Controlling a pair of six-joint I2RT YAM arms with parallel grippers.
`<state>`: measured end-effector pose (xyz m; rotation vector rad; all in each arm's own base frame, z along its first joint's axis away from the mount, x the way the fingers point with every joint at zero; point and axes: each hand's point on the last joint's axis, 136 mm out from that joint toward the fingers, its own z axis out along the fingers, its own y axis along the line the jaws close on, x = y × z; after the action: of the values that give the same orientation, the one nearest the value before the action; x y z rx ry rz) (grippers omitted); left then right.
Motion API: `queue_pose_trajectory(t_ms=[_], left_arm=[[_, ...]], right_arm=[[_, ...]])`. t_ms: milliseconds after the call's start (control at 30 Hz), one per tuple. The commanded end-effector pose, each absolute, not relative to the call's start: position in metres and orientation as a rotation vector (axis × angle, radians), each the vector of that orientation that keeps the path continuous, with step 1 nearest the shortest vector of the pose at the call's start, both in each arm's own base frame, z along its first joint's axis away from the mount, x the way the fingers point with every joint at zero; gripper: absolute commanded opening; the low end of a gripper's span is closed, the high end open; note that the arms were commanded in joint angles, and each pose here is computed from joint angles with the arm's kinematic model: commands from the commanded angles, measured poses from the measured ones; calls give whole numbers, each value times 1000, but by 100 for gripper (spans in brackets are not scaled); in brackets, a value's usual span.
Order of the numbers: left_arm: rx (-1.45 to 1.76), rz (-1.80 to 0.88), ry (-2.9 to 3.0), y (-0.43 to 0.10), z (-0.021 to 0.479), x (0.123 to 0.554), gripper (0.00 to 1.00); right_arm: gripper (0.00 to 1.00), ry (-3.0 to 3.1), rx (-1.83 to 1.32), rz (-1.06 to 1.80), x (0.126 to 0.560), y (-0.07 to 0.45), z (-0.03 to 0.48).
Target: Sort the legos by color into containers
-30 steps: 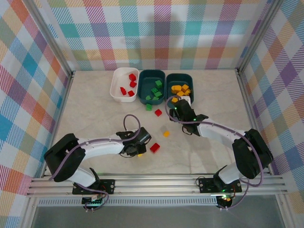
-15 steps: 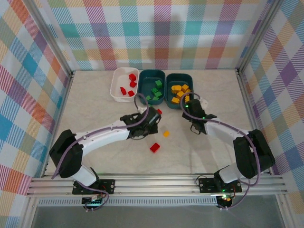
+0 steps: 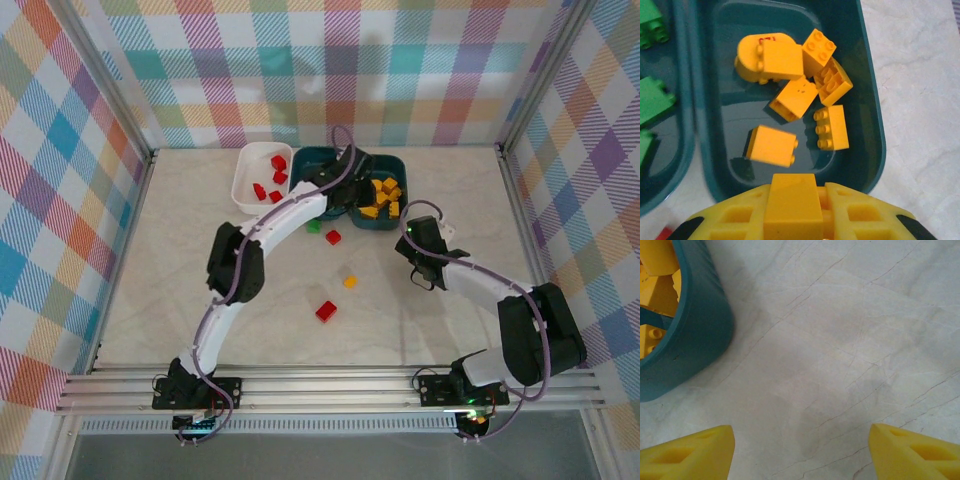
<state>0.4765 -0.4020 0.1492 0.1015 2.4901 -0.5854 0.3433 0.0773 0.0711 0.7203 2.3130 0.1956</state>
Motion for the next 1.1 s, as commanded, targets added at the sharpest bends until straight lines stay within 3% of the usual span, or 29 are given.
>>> queue_pose_trajectory(t_ms=[0,200,467,633,767,1067], left_arm=[[177,-587,2536,-403,141,482,19],[191,-677,2484,-421,139,499,28],[211,-691,2368,-419,188,508,76],[218,-604,2337,-390,233,492,77],[61,-554,2301,-328,241,469,79],[-406,-426,2381,-170,123,360,87]], right_arm=[[72,2269,733,242,344,79,80],[72,2267,705,277,347,85,82],[73,2260,651,321,350,93,88],[73,2264,509,326,350,119,103],[73,2341,331,311,334,159,104],[74,2570,193,391,273,228,64]])
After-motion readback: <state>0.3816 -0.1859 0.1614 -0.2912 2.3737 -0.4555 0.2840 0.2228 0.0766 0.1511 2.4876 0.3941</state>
